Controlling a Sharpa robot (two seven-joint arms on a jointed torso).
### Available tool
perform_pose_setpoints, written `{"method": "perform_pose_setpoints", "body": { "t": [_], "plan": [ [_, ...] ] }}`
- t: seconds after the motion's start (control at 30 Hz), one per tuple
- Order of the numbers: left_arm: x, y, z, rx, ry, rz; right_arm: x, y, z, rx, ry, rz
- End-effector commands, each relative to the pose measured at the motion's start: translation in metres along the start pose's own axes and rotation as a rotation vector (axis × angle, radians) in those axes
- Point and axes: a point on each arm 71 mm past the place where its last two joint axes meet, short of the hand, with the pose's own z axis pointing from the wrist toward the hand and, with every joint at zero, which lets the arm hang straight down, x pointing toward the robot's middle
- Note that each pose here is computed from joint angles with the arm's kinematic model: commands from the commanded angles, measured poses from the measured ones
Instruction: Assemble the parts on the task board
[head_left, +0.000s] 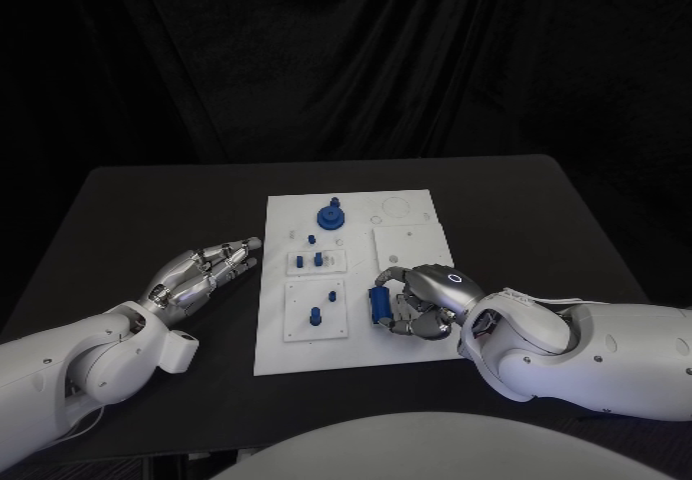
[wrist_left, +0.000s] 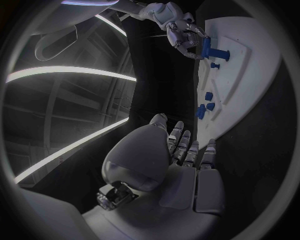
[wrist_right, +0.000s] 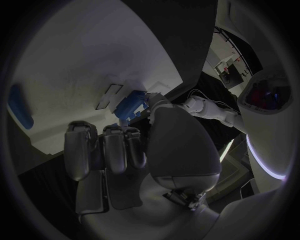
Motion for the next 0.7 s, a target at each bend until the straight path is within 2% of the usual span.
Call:
{"method": "perform_pose_setpoints", "body": {
  "t": [0.03,0.23,0.43,0.53,0.7],
  "plan": [
    [0.0021,0.0000,0.0007,0.010,0.011,-0.013,0.003,-0.002,0.000,0.024,0.034,-0.014],
    [0.0021,0.0005,0.0005,0.010,0.012,-0.014,0.003,-0.002,-0.001,0.028,0.028,-0.013],
    [0.0018,0.0010,-0.0002,0.009,0.010,-0.014,-0.004,-0.001,-0.006,0.008,-0.025,-0.002],
    [0.0015,0.0011,-0.0004,0.010,0.008,-0.013,-0.015,0.001,-0.009,-0.016,-0.090,0.014],
    [0.0014,0.0011,-0.0005,0.012,0.005,-0.011,-0.048,0.004,-0.013,-0.059,-0.226,0.025]
  ]
}}
